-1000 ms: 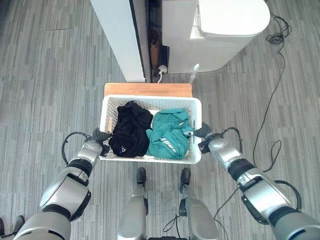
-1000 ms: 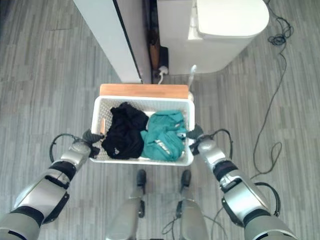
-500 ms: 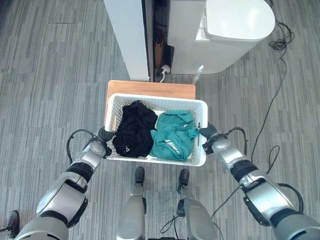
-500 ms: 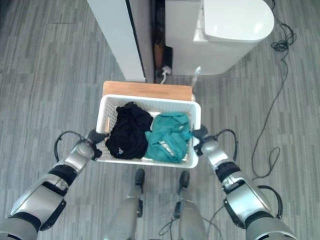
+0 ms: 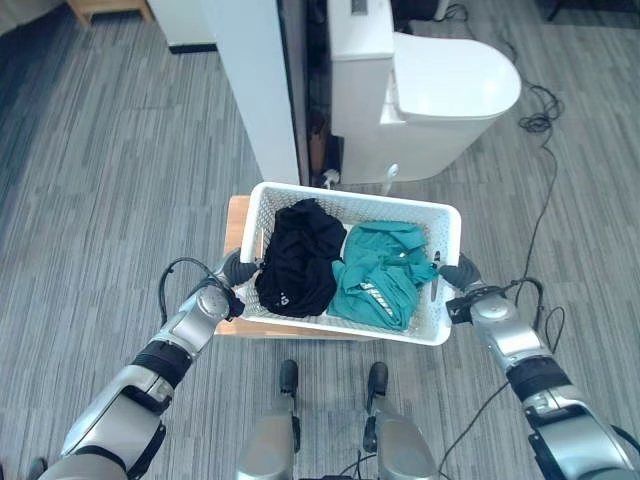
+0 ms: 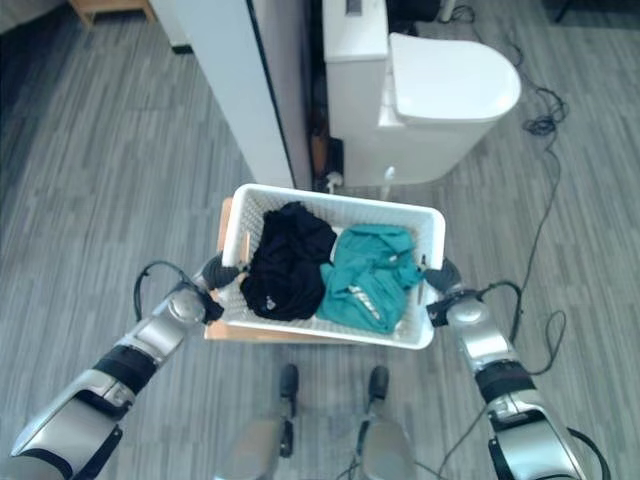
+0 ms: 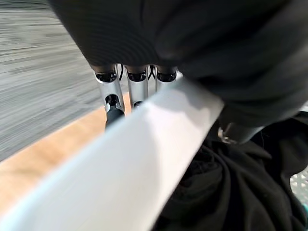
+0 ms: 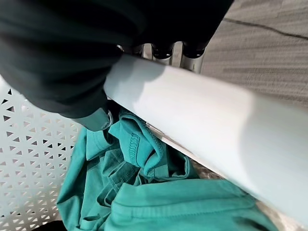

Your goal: Grab the laundry basket,head to the washer,open it,put in the laundry and shut it.

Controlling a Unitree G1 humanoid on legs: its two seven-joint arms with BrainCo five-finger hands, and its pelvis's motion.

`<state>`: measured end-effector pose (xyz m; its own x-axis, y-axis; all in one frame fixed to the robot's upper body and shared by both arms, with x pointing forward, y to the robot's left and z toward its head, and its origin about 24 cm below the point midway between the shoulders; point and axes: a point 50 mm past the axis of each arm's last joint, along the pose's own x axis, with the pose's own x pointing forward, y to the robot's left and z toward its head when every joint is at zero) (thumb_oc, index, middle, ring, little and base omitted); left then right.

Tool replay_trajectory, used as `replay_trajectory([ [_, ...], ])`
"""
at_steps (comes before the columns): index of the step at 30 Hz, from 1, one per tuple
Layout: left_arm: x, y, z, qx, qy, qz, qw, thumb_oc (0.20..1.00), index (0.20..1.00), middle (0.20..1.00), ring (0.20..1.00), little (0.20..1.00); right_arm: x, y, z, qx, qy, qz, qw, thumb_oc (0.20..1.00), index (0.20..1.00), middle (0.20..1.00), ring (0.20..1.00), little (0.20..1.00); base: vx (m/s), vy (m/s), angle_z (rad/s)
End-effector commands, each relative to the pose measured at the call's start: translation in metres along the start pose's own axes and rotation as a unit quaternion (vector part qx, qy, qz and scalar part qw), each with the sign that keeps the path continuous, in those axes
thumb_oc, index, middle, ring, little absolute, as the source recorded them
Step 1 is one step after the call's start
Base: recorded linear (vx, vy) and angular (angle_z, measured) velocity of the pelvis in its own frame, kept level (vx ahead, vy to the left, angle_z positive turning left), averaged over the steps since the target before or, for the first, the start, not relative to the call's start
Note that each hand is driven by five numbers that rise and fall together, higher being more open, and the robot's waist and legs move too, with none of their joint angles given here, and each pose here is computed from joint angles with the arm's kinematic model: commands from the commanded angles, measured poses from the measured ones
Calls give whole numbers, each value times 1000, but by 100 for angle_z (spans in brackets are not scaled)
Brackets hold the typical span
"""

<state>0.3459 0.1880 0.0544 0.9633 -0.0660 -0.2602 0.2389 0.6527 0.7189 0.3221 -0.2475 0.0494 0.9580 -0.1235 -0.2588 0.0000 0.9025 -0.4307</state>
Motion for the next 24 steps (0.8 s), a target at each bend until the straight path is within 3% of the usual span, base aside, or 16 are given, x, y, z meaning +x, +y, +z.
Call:
replay_trajectory([
  [1, 9, -6, 52, -31, -108, -41, 993, 200, 200, 200, 200, 200, -11, -33, -8, -18, -9, -19, 1000, 200, 200, 200, 200, 200, -26, 141, -15],
  [7, 14, -10, 70, -21, -126, -60, 990, 200, 200, 200, 200, 200, -17, -48, -16, -30, 3, -31, 999, 200, 200, 200, 200, 200, -167, 146, -61],
  [13, 11, -8, 46, -29, -87, -79, 993, 200, 200, 200, 200, 200, -26, -34, -35, -20, 24, 9, 999, 200, 200, 200, 200, 200, -88, 86, -129],
  [19, 8, 16, 16, -68, -49, -46, 995, 200, 200, 200, 200, 200, -20, -36, -29, -43, 26, 22, 998, 200, 200, 200, 200, 200, -203, -187, -161],
  [24, 8, 19, 12, -80, -47, -40, 995, 200, 200, 200, 200, 200, -29, -50, -28, -49, 13, 15, 999, 200, 200, 200, 200, 200, -167, -234, -76],
])
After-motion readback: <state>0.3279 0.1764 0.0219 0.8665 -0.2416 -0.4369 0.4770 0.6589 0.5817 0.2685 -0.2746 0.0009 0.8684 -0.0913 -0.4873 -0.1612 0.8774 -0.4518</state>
